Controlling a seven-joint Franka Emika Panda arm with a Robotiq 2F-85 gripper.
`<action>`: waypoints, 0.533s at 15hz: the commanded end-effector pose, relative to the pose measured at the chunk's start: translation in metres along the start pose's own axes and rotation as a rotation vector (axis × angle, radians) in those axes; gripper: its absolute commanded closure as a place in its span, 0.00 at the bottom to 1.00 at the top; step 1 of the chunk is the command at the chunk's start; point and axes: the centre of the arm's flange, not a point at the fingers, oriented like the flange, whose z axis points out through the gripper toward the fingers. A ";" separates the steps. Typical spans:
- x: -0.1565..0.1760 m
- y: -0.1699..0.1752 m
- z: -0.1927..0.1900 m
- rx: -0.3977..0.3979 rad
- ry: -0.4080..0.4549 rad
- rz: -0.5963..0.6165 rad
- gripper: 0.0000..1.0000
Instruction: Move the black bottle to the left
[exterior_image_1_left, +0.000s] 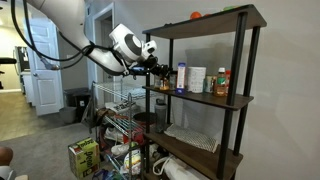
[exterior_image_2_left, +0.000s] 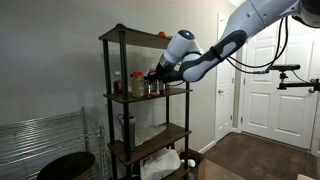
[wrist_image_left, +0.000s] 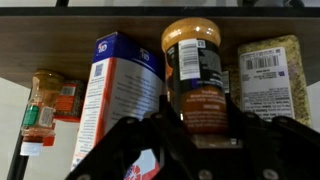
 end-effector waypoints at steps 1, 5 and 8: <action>0.012 -0.004 0.016 0.015 0.005 0.037 0.73; 0.017 -0.003 0.025 0.021 0.002 0.071 0.73; 0.021 -0.003 0.032 0.023 0.000 0.101 0.73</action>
